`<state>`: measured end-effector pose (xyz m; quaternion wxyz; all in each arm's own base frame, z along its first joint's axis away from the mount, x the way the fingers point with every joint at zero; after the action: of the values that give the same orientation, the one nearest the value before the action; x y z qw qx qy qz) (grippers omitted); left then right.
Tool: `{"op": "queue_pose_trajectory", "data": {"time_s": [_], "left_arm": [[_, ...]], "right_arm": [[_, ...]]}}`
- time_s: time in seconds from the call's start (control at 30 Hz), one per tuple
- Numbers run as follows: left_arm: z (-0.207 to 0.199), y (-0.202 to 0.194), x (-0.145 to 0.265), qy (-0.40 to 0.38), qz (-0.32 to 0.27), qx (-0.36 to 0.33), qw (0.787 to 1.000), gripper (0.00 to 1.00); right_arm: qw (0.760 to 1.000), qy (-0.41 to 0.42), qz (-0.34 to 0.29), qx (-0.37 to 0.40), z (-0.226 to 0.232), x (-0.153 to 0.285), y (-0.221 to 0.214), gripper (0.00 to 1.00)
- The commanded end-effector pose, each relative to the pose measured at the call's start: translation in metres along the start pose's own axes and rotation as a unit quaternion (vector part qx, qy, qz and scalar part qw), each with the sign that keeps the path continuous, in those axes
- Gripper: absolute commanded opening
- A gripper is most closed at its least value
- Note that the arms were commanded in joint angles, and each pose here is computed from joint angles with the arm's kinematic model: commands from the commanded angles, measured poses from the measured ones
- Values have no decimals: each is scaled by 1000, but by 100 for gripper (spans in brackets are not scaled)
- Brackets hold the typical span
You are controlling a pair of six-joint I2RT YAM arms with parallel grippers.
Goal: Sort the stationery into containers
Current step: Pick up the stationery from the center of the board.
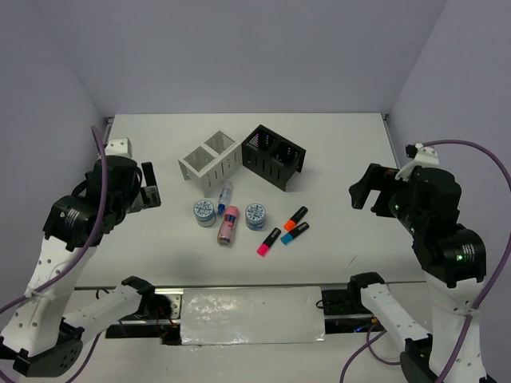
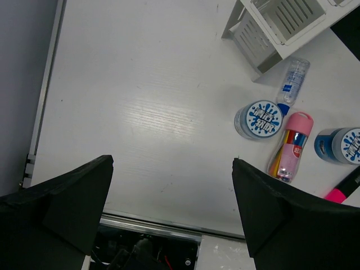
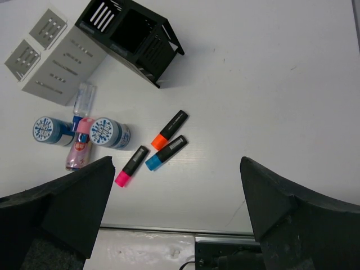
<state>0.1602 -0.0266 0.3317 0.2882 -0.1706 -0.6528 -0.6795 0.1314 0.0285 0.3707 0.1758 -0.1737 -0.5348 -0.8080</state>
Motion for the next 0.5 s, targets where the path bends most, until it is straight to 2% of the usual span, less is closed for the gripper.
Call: {"op": "queue_pose_trajectory", "data": {"time_s": [0.0,0.23,0.37,0.47], "left_arm": [[1,8,1,6,-12,11,1000,99],[-18,9,-7,-44,10,11,999,99],[-48,-2,-35,-97,54,19,994,99],[-69,-15,-61,-105,94,21,990,99]], "right_arm": [[999,18,-50,-1,7,7,17,100],[998,51,-25,2,15,-5,11,100],[996,86,5,-6,22,-15,0,100],[996,86,24,-8,21,-24,-8,100]]}}
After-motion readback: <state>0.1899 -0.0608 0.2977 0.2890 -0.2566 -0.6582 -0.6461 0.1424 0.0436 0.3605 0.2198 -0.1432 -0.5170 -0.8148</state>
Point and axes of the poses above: each gripper's point midway between its finger pads, its own x axis back along the fingers, its own z axis along the line the jaws close on, y = z × x, the point moved 6 cm from there along x, back along the fingers, and after that the axes turned 8 degrees about -x, right-handed, at the moved point
